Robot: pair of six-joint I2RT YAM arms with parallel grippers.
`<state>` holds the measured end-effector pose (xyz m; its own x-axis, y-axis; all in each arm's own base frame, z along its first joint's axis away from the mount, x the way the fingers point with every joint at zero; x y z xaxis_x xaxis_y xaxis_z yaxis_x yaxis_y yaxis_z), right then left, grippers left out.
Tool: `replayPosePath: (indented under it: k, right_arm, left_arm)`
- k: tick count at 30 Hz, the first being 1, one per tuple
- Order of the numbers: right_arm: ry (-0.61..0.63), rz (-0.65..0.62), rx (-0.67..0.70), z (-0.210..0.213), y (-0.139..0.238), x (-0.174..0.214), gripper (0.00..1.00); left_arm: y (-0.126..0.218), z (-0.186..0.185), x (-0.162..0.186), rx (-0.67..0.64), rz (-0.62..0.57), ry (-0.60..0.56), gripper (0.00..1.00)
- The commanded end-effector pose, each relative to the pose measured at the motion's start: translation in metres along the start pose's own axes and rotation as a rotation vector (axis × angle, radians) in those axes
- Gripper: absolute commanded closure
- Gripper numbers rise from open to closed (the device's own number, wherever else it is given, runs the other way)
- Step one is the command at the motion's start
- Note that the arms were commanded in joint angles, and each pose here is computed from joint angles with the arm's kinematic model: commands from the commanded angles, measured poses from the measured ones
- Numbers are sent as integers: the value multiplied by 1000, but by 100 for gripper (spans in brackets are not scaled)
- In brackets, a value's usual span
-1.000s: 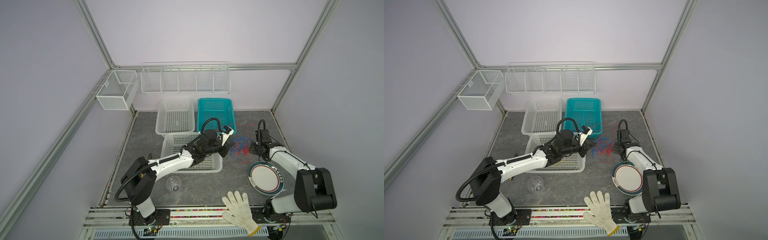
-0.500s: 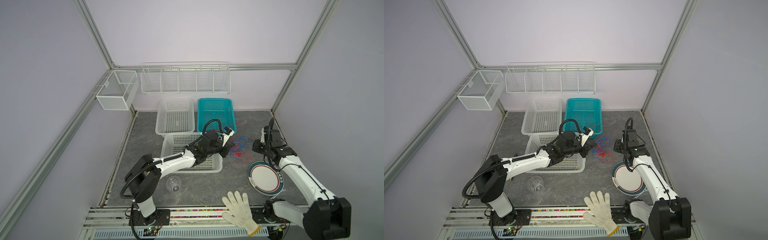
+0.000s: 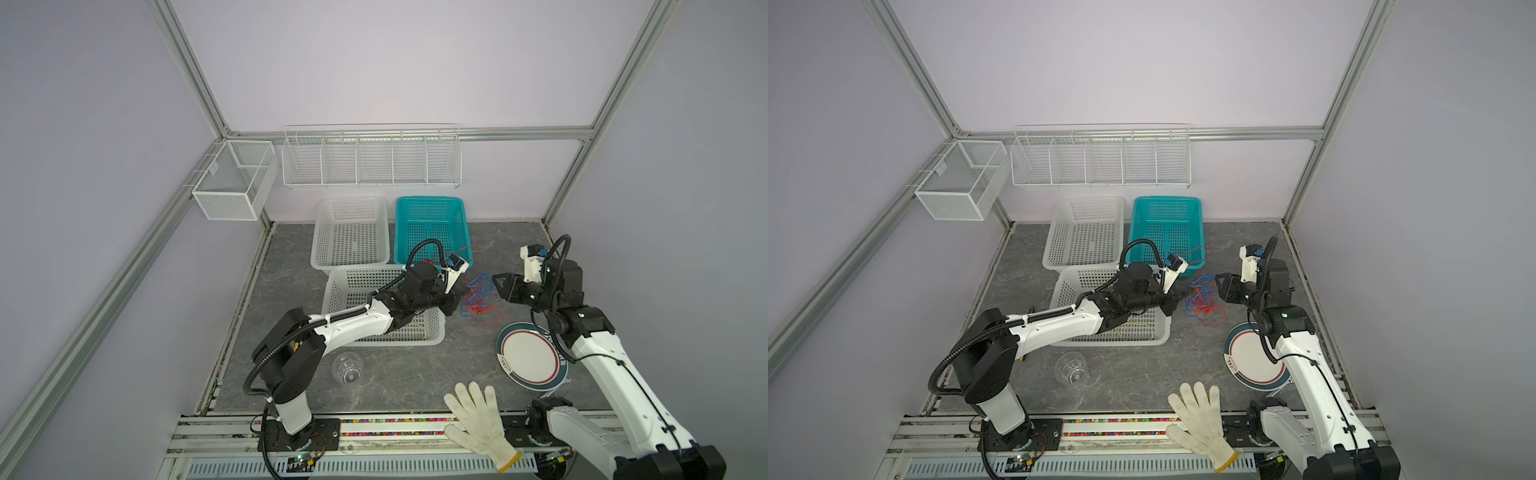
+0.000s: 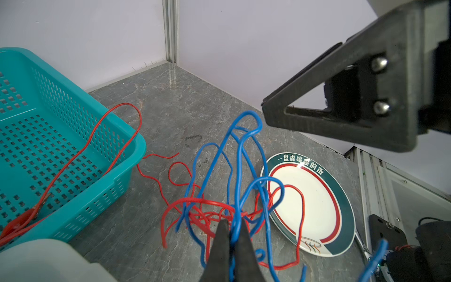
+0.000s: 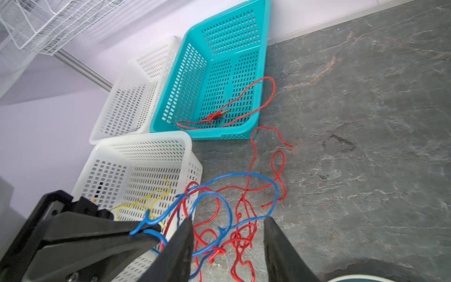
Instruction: Untangle the cables
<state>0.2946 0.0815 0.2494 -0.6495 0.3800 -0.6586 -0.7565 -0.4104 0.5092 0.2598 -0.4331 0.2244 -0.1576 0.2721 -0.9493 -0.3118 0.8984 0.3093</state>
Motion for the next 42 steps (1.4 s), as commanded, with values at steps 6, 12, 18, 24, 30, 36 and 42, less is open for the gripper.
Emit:
replayPosePath:
  k: [6,12,18,24,30,36,42]
  right_arm:
    - [-41,60,-66,1,-21,6,53]
    - [-53,70,-74,0,-27,9,58]
    - [-71,57,-176,14,-35,3,77]
    - [-58,56,-188,18,-39,1,93]
    - [-22,50,-124,9,-32,5,93]
    - [32,42,-116,11,-21,7,93]
    - [99,25,-131,17,-8,8,93]
  left_arm:
    - [6,-2,-22,6,-76,-11,100]
    - [6,-4,-24,17,-84,-11,100]
    - [1,-9,-23,62,-85,2,100]
    - [0,-7,-10,52,-33,0,100]
    - [-1,-7,9,48,40,-8,95]
    - [-3,-6,20,45,80,-11,55]
    - [-2,-2,19,15,83,-35,38]
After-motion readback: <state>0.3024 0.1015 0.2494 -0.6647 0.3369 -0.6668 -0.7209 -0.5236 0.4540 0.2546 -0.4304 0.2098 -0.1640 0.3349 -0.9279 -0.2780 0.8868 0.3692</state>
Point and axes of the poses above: each gripper's point midway between its finger pads, its own y axis back along the fingers, its own z axis along the line the jaws close on, x = y × z, the point moved 3 cm from there along y, back along the fingers, and after that the axes turned 9 degrees about -y, right-handed, at the moved point
